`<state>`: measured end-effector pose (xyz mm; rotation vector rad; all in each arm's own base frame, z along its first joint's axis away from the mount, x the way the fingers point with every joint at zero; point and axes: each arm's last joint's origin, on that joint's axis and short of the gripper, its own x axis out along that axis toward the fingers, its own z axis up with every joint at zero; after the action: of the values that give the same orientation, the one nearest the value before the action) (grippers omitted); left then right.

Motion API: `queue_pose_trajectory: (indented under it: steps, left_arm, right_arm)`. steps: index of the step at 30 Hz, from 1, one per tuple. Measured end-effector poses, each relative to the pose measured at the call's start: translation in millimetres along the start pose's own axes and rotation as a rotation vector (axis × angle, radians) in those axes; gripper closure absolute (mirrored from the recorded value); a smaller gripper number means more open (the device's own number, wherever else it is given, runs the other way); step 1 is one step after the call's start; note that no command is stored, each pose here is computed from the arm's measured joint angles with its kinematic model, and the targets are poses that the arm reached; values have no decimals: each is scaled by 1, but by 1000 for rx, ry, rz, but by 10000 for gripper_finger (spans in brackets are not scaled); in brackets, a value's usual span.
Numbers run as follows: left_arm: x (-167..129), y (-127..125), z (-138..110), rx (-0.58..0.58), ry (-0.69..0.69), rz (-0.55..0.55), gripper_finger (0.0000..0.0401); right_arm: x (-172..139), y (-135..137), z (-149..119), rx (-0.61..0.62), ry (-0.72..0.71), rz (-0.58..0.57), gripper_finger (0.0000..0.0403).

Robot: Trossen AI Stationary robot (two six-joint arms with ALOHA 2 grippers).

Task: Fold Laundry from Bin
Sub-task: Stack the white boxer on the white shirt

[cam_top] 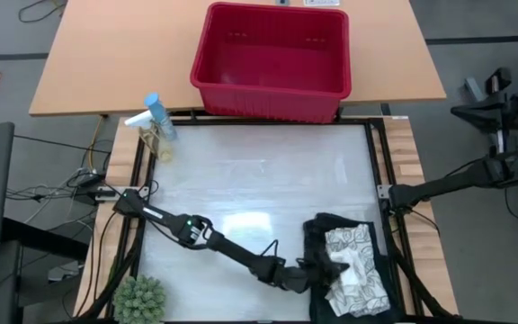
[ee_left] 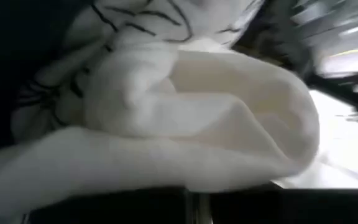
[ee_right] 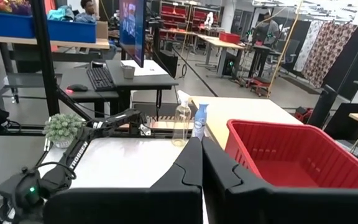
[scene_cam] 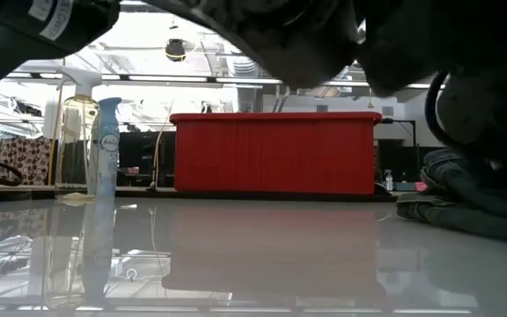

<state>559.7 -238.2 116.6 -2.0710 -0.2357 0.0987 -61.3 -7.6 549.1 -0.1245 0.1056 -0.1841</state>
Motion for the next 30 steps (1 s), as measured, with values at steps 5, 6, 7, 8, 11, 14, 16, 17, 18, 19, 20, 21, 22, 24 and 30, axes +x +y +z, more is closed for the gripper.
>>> queue_pose_trajectory:
  steps: [5,6,7,8,11,14,16,17,18,19,20,21,22,24,30]
  left_arm:
    - [-6,-1,-8,-21,-9,-70,401]
    - [-6,-4,-8,-6,4,-84,401]
    - [-5,-9,-9,4,10,-98,401]
    - [-4,-12,-10,8,12,-107,401]
    - [-4,-33,-19,-15,24,-139,401]
    - [-6,-63,-33,-1,37,-186,401]
    - [-7,-81,-39,28,49,-214,401]
    - [-7,-87,-42,39,54,-222,401]
    - [-7,-92,-43,53,56,-227,401]
    - [-8,-95,-45,72,56,-230,401]
    - [-8,-98,-46,93,54,-230,401]
    - [-8,-101,-47,110,52,-232,401]
    - [-9,-105,-49,121,54,-239,401]
    - [-11,-117,-54,128,75,-252,401]
    - [-27,-147,-80,128,251,-271,401]
  right_arm:
    - [6,1,-2,42,25,2,382]
    - [7,2,-2,56,30,2,382]
    - [9,2,-3,61,39,3,382]
    - [10,3,-3,62,48,4,382]
    - [15,4,-5,86,72,6,382]
    - [23,7,-9,123,118,51,382]
    - [33,12,-13,157,170,118,382]
    - [39,15,-17,179,206,144,382]
    - [46,17,-21,199,252,166,382]
    - [53,20,-26,220,301,185,382]
    - [60,23,-31,242,359,201,383]
    - [67,26,-38,264,420,211,383]
    - [74,28,-44,281,475,216,384]
    - [89,34,-57,305,559,226,384]
    - [134,51,-102,328,813,241,386]
